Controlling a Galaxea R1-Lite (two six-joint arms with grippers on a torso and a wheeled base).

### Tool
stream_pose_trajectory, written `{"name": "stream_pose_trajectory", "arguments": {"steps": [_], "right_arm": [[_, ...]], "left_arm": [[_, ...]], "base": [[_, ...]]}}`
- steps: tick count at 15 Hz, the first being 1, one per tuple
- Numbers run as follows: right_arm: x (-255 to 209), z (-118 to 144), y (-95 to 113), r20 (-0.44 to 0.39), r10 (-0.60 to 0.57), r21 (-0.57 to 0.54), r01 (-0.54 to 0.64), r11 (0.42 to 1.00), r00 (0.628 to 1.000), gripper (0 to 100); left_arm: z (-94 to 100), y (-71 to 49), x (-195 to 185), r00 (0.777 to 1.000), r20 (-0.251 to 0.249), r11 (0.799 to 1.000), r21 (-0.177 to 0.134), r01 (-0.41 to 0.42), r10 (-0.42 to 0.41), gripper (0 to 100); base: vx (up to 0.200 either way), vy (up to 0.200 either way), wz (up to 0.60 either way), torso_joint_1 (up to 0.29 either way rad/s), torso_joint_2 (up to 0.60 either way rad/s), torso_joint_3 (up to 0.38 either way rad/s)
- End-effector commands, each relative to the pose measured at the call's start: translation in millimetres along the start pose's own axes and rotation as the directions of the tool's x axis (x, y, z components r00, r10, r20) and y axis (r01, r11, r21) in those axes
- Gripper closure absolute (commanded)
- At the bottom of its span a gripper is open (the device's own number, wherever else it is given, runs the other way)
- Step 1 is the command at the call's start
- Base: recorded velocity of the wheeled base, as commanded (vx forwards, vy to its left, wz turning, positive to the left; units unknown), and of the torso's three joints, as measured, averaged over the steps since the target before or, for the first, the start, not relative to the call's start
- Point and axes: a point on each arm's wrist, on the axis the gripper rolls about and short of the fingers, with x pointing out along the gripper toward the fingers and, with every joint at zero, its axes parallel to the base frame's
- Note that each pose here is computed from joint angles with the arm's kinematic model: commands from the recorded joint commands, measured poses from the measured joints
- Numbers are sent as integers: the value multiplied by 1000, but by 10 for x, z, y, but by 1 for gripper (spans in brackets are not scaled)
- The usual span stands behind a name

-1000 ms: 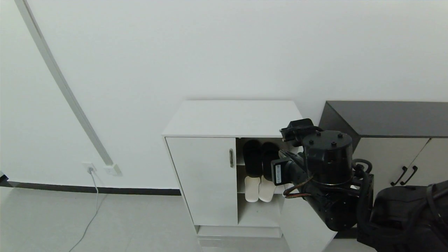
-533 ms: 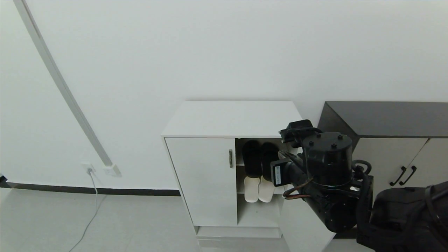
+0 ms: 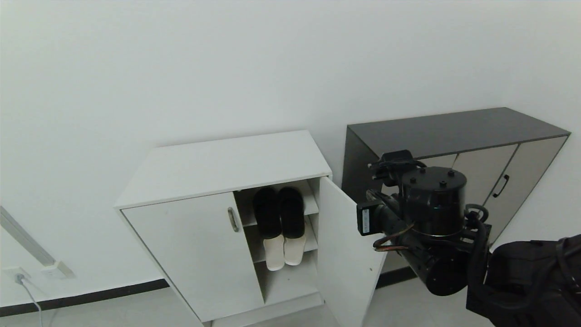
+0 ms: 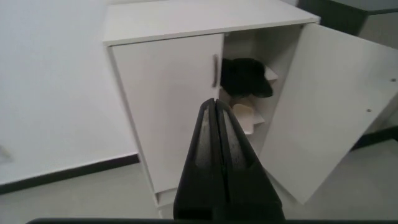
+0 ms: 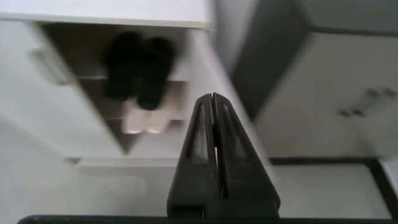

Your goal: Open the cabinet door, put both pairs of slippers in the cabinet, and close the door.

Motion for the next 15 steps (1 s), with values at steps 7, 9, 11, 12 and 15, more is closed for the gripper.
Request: {"name": "stream_pose_trajectory", "arguments": {"steps": [7, 9, 11, 12, 15], "right_arm": [[12, -25, -10, 1, -2, -5, 2, 1000, 1000, 100], [32, -23, -39, 0, -15, -28, 15, 999, 1000, 100], [33, 17, -93, 15, -29, -18, 30, 999, 999, 100], [50, 44, -141, 24, -43, -18, 43, 999, 999, 100], [154, 89, -260, 32, -82, -1, 82, 997, 996, 100]], "left_arm": [[0, 0, 1, 1000, -1, 1000, -2, 0, 0, 100], [0, 0, 1, 1000, -1, 1000, -4, 0, 0, 100], [0, 1, 1, 1000, -1, 1000, -5, -2, 2, 100], [0, 2, 1, 1000, -1, 1000, -5, -8, 8, 100], [0, 3, 1, 1000, -1, 1000, -7, -13, 13, 100]], "base": [[-57, 0, 0, 2, 0, 0], [-200, 0, 0, 10, 2, -5], [0, 0, 0, 0, 0, 0], [0, 0, 0, 0, 0, 0], [0, 0, 0, 0, 0, 0]]}}
